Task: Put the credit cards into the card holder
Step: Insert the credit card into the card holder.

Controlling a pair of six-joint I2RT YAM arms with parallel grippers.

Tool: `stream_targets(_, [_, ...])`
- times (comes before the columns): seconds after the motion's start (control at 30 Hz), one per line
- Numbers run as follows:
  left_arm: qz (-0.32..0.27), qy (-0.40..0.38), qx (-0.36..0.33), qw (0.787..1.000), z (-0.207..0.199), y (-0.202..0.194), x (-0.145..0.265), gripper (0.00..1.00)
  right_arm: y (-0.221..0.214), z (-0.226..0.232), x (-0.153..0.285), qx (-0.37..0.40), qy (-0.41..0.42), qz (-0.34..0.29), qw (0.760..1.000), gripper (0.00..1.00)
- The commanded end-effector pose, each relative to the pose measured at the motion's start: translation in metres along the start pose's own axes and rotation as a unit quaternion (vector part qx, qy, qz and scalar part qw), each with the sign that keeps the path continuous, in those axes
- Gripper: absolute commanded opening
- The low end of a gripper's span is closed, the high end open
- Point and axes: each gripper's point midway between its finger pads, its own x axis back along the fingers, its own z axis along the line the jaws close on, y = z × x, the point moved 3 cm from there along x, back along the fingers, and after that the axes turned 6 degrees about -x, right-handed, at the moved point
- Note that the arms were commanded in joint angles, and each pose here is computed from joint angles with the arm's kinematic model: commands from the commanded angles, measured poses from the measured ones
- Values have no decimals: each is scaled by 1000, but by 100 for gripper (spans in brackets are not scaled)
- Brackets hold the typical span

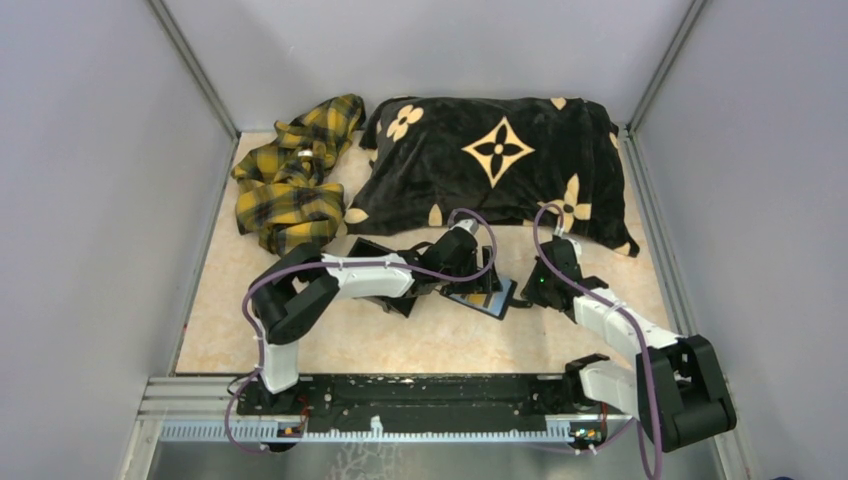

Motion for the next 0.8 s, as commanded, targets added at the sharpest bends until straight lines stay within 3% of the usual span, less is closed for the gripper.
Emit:
stream_targets(0.0, [11,54,-11,998,29,-10,7,85,3,2,-2,-7,10,-8,1000,7])
stream_targets(0.3, [-23,5,-2,1000,14,2,10,86,5,5,0,-4,18,-11,1000,6])
stream_targets(0.6, [-30,-1,8,1000,12,3,10,87,38,33,30,2,63,-63,996,7])
stream_targets(0.77, [-54,-6,12,998,8,13,18,87,36,36,32,4,73,-55,996,7])
